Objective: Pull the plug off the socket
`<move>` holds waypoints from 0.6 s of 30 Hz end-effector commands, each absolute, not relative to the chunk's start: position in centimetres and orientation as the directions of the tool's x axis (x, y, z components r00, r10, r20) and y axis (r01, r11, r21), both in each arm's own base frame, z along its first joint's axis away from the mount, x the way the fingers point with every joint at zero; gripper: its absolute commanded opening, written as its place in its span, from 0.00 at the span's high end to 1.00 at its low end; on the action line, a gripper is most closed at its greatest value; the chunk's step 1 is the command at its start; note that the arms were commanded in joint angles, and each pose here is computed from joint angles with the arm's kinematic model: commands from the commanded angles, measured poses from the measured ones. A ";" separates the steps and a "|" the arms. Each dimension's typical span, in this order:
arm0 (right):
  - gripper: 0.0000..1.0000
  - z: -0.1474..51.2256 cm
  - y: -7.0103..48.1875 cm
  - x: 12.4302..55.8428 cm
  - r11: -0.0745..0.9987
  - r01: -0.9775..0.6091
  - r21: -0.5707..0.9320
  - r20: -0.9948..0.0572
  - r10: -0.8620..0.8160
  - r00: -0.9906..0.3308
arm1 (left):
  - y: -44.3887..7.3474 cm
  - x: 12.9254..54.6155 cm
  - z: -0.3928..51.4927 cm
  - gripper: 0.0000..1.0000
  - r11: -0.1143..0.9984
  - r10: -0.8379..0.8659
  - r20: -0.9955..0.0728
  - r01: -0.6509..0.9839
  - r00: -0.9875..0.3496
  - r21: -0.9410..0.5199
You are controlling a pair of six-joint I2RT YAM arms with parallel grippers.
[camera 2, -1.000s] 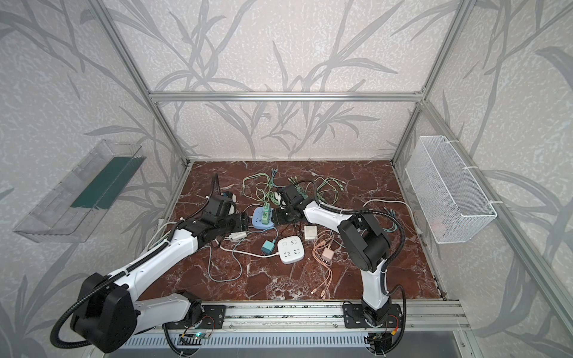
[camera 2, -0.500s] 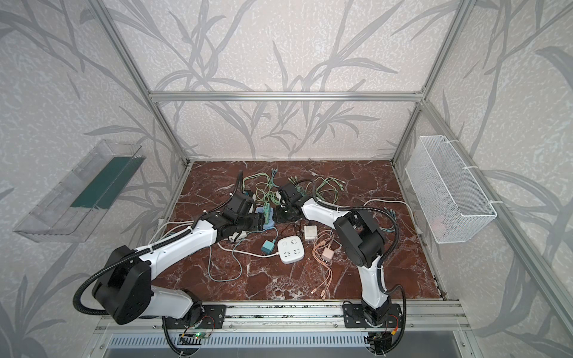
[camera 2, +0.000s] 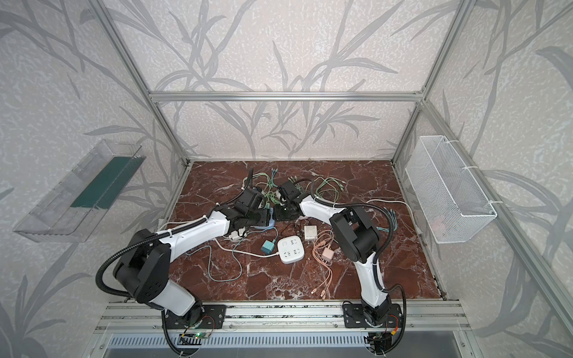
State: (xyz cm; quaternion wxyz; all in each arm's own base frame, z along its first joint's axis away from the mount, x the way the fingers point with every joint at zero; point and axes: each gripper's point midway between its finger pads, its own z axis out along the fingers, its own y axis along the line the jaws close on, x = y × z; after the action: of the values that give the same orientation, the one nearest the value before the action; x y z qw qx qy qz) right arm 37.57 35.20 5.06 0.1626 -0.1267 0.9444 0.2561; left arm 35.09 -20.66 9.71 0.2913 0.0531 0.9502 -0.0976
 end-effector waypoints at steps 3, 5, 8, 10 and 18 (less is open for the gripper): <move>0.53 4.8 35.6 37.8 0.833 -0.311 0.458 -0.349 -0.154 -0.925 | -20.9 35.6 9.8 0.42 0.979 0.058 -0.554 0.156 -0.830 -0.130; 0.53 4.6 35.6 37.8 0.835 -0.307 0.457 -0.346 -0.151 -0.926 | -20.9 35.6 9.6 0.45 0.980 0.064 -0.550 0.156 -0.833 -0.122; 0.53 4.5 35.5 37.9 0.840 -0.303 0.451 -0.346 -0.148 -0.926 | -21.1 35.6 9.2 0.46 0.981 0.071 -0.541 0.158 -0.838 -0.116; 0.53 4.4 35.4 37.9 0.840 -0.301 0.451 -0.344 -0.147 -0.927 | -21.2 35.6 9.0 0.46 0.981 0.074 -0.537 0.160 -0.840 -0.114; 0.54 4.3 35.4 38.1 0.841 -0.294 0.454 -0.343 -0.140 -0.929 | -21.4 36.1 8.2 0.51 0.984 0.092 -0.516 0.157 -0.852 -0.084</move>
State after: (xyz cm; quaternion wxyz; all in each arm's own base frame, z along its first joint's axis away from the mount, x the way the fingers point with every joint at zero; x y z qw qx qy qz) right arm 37.70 35.36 4.37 0.1546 -0.1213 0.9463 0.2567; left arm 35.92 -21.50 8.09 0.2679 0.0627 0.9582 -0.0788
